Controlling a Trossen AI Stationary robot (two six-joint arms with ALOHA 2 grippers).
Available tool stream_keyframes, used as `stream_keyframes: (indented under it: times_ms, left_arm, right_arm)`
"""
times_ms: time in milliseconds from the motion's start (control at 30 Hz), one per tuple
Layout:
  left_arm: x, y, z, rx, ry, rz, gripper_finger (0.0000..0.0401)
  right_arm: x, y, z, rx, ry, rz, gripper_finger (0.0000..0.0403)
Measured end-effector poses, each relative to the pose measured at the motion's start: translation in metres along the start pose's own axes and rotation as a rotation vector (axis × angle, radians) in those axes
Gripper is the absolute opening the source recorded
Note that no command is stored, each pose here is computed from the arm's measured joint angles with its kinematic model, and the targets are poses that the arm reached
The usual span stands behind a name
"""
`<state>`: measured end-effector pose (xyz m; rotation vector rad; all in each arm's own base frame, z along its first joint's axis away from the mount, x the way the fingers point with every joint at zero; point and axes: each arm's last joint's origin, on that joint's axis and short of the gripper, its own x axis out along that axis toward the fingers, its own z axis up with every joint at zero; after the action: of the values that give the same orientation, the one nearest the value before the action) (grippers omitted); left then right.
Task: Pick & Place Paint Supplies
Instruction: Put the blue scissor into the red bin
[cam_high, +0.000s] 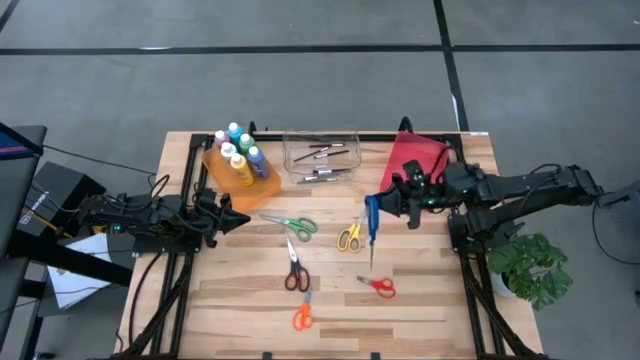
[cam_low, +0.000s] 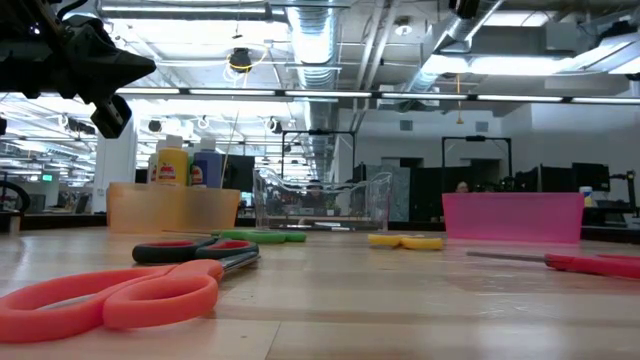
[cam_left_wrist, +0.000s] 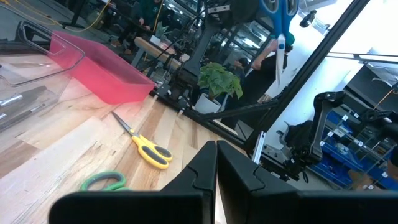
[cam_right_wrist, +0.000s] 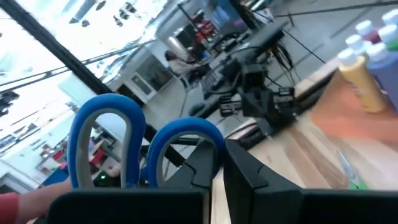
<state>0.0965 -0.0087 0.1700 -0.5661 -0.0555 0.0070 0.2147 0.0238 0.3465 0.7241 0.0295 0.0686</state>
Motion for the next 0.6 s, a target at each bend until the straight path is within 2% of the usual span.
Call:
stream_keyframes:
  times_ms: [233, 367, 467, 600]
  left_arm:
    - [0.0, 0.0, 0.0, 0.0, 0.0, 0.0, 0.0006]
    - [0.0, 0.0, 0.0, 0.0, 0.0, 0.0, 0.0006]
    - [0.0, 0.0, 0.0, 0.0, 0.0, 0.0, 0.0006]
    - [0.0, 0.0, 0.0, 0.0, 0.0, 0.0, 0.0006]
  right_arm:
    - [-0.005, 0.007, 0.004, -0.026, 0.012, 0.113, 0.0011]
    - [-0.005, 0.008, 0.006, -0.026, 0.005, 0.129, 0.0011]
    - [-0.005, 0.005, 0.009, -0.021, -0.017, 0.103, 0.0011]
    - [-0.01, -0.01, 0.024, -0.015, -0.13, -0.016, 0.0011]
